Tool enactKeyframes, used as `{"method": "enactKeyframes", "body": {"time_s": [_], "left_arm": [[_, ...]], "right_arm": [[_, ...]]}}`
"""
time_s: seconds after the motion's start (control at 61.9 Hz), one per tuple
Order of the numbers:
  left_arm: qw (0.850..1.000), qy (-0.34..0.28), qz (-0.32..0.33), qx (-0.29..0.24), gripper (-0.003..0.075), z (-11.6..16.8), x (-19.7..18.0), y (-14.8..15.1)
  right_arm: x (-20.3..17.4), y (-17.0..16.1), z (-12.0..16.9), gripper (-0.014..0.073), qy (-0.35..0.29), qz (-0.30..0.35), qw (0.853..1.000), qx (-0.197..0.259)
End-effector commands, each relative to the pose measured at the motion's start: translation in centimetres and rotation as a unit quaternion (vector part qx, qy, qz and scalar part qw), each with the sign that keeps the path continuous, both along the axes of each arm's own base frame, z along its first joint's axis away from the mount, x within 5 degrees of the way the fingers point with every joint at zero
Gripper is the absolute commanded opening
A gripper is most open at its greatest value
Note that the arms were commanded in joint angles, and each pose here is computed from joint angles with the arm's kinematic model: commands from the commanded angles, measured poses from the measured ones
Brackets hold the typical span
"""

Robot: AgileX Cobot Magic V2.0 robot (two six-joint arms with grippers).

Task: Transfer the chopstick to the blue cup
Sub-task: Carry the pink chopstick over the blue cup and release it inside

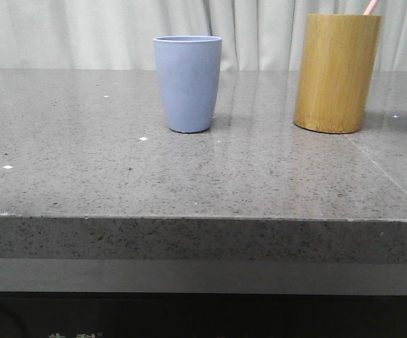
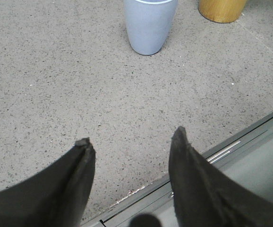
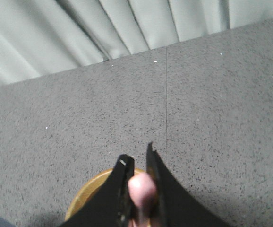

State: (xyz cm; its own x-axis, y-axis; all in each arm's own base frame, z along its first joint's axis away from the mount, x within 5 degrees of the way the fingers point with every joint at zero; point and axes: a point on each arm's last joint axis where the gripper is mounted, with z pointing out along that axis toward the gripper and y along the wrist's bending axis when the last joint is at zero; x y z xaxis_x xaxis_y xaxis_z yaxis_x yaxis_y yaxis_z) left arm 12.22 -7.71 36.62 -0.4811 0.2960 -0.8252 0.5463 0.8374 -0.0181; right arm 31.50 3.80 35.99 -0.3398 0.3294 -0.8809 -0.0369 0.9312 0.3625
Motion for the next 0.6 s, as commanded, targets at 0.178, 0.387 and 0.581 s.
{"method": "enactKeyframes", "body": {"time_s": [0.178, 0.387, 0.581], "left_arm": [[0.999, -0.040, -0.001, -0.030, 0.0365, 1.4, 0.1, -0.2], [0.999, -0.040, -0.001, -0.030, 0.0365, 1.4, 0.1, -0.2], [0.999, -0.040, -0.001, -0.030, 0.0365, 1.4, 0.1, -0.2]], "right_arm": [[-1.6, 0.0, 9.1, -0.0061, -0.065, 0.042, 0.989, -0.122], [-3.9, 0.5, 15.8, -0.0061, -0.114, 0.059, 0.983, -0.128], [-5.8, 4.9, 18.4, -0.0061, -0.172, 0.135, 0.970, -0.104]]}}
